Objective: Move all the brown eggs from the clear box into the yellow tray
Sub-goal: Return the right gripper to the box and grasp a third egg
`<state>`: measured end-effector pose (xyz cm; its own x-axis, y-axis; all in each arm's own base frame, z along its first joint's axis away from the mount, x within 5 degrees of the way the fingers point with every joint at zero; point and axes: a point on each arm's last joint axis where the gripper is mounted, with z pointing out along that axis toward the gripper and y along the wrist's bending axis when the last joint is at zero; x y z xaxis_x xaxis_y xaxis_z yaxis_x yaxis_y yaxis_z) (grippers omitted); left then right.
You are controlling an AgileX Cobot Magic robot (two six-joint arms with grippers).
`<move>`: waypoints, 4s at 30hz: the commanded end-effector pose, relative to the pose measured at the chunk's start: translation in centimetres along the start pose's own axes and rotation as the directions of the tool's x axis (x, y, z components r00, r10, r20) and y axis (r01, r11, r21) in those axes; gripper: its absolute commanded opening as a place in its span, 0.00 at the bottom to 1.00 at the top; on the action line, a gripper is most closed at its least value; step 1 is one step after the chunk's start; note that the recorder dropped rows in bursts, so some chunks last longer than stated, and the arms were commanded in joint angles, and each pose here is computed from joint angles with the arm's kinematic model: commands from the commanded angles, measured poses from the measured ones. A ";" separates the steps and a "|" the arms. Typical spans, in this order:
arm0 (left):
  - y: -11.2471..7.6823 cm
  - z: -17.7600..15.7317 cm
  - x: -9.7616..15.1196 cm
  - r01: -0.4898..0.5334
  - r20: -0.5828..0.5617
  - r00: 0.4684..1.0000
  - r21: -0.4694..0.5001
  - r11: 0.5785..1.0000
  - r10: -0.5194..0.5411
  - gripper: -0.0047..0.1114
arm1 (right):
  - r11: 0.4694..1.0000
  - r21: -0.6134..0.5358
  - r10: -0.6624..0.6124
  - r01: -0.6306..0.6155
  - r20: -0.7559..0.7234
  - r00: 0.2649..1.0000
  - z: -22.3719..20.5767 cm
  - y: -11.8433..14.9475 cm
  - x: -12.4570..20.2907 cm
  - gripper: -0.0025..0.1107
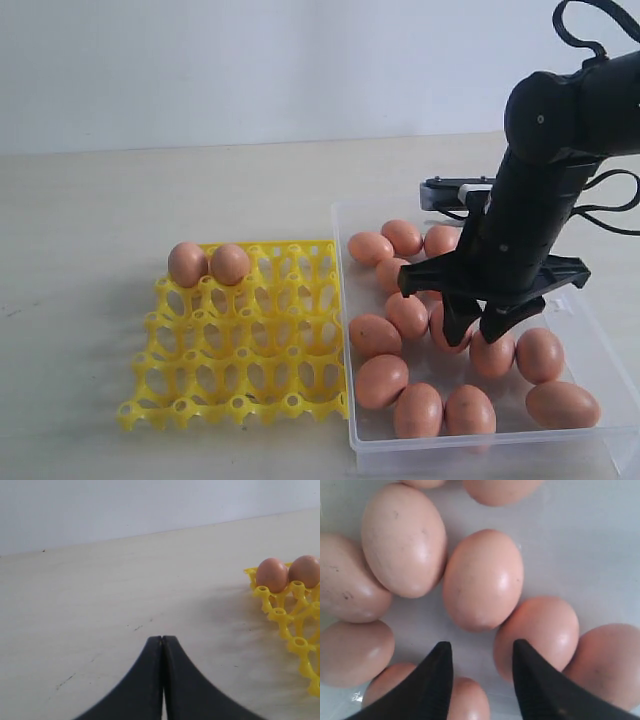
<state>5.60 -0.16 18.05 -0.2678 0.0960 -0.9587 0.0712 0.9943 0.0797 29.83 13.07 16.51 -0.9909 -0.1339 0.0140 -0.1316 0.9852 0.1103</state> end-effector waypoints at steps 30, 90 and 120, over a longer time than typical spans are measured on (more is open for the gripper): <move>-0.1 0.0 -0.2 0.009 0.014 1.000 0.009 1.000 -0.009 0.04 | 0.999 -0.035 -0.014 0.017 0.109 0.994 2.0 -0.4 -1.9 0.41; 0.0 0.0 -0.2 0.005 0.014 1.000 0.008 1.000 -0.005 0.04 | 0.946 0.036 -0.322 0.322 0.230 0.919 4.2 1.4 -3.2 0.37; 0.0 0.0 -0.2 0.005 0.014 1.000 0.008 1.000 -0.005 0.04 | 0.952 0.010 -0.303 0.305 0.146 0.942 3.5 1.6 -2.1 0.50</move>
<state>5.60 -0.16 18.05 -0.2678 0.0960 -0.9587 0.0712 0.9943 0.0797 31.46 15.25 12.76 -0.9034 -0.4071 -0.1343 -0.4218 0.9001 0.1090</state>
